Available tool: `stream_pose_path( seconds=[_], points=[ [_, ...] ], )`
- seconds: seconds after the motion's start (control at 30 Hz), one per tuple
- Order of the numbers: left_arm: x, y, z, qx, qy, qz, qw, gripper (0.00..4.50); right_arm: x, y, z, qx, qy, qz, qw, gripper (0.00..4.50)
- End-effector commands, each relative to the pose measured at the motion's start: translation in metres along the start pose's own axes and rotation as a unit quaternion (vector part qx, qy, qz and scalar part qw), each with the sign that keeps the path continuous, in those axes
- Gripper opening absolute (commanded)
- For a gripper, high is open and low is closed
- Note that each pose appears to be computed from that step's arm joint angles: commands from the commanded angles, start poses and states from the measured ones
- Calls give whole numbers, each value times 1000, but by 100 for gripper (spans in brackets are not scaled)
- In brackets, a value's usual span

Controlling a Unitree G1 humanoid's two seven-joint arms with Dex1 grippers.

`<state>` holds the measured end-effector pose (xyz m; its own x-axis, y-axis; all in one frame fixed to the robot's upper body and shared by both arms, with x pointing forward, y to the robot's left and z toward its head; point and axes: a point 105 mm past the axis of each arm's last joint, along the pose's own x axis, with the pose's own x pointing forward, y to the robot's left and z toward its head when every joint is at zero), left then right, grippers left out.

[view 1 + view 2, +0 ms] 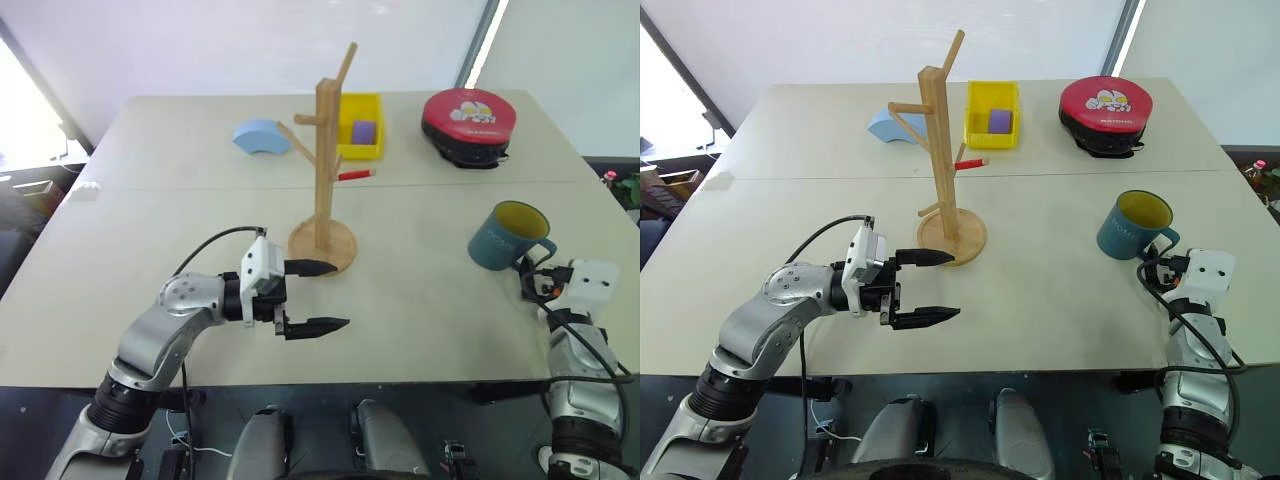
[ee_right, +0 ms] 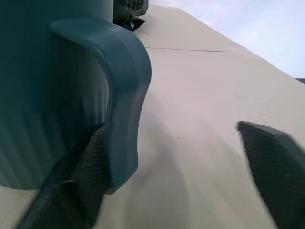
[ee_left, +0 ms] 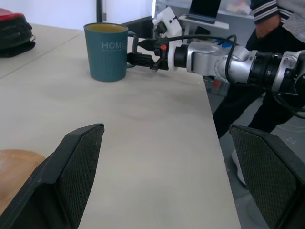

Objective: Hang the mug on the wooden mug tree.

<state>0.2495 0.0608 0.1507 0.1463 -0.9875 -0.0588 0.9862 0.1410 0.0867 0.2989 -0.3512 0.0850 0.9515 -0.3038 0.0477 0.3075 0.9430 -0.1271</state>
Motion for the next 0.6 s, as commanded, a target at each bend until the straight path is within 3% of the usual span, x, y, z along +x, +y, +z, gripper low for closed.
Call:
stream_pose_path(
  seconds=[0.03,0.17,0.27,0.37,0.47,0.6],
  points=[
    [0,-1,10,17,-14,0,1000,450,3,7,11,11,-24,21,999,212],
    [0,0,10,17,-16,8,1000,450,2,19,15,20,-30,47,998,3],
    [-2,0,10,17,-15,15,1000,450,0,30,23,15,-39,71,997,3],
    [-7,4,9,15,-15,32,999,450,-6,60,42,-74,-59,155,983,3],
    [-16,9,7,14,-8,52,999,450,-23,108,73,-181,-110,272,939,3],
    [-31,18,4,6,-3,84,996,450,-54,162,114,-264,-181,406,856,3]
  ],
)
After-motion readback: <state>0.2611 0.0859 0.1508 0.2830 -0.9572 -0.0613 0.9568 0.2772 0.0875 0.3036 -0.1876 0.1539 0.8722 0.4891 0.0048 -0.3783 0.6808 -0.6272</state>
